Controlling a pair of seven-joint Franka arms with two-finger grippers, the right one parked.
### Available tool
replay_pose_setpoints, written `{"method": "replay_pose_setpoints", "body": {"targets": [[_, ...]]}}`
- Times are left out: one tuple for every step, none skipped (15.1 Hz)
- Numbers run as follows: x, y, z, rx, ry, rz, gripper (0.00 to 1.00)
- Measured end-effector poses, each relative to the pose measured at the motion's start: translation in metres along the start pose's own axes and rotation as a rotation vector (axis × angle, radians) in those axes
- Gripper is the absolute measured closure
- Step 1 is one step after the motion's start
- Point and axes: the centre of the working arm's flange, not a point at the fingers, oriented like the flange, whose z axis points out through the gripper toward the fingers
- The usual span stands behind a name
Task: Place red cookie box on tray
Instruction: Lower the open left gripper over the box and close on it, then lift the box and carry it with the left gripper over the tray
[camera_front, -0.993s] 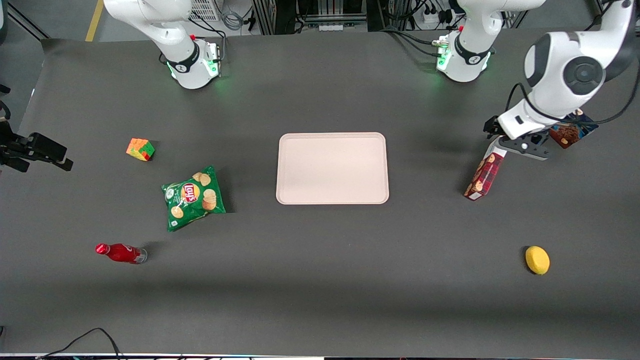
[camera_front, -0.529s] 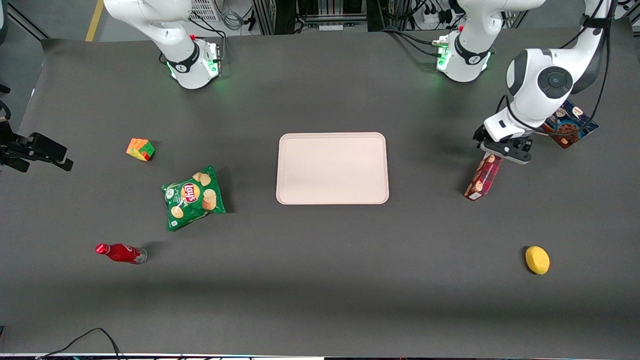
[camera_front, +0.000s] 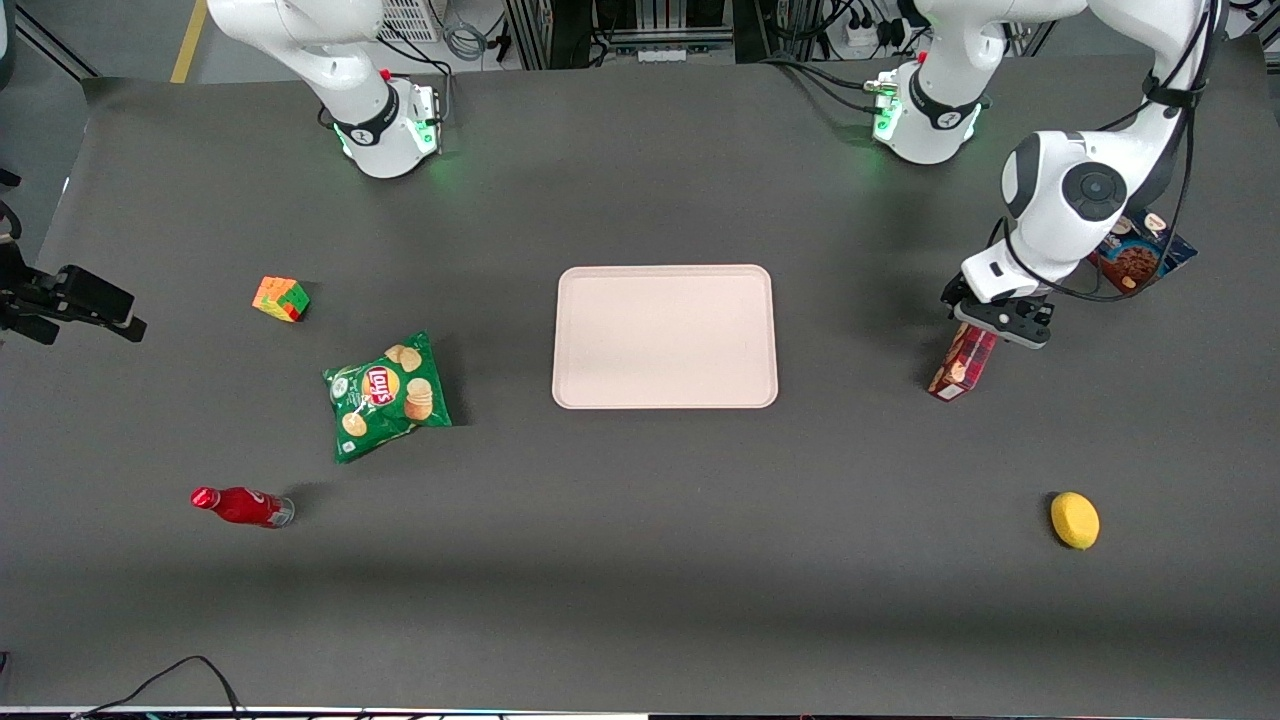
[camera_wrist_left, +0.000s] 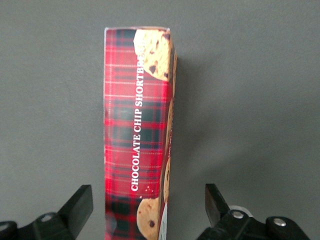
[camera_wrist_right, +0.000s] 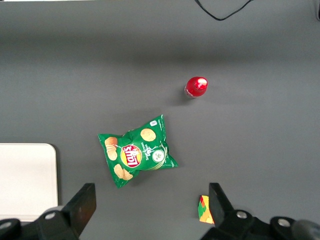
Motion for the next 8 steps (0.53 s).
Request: {"method": "replay_pose_setpoints", "body": {"targets": [[-0.0008, -0.0004, 0.0028, -0.001, -0.003, -0.002, 0.03], [-0.0018, -0.0007, 0.0051, -0.003, -0.008, -0.002, 0.04], [-0.0025, -0.0009, 0.0067, -0.005, -0.011, -0.003, 0.07], [-0.0029, -0.0010, 0.0077, -0.006, -0.013, -0.003, 0.15], [-0.0027, -0.0012, 0.0081, -0.006, -0.014, -0.003, 0.26], [-0.0022, -0.0016, 0.0077, -0.005, -0.013, -0.003, 0.37], [-0.0014, -0.0023, 0.0071, -0.004, -0.011, -0.004, 0.48], [-0.0003, -0.0028, 0.0063, -0.003, -0.009, -0.003, 0.58]]}}
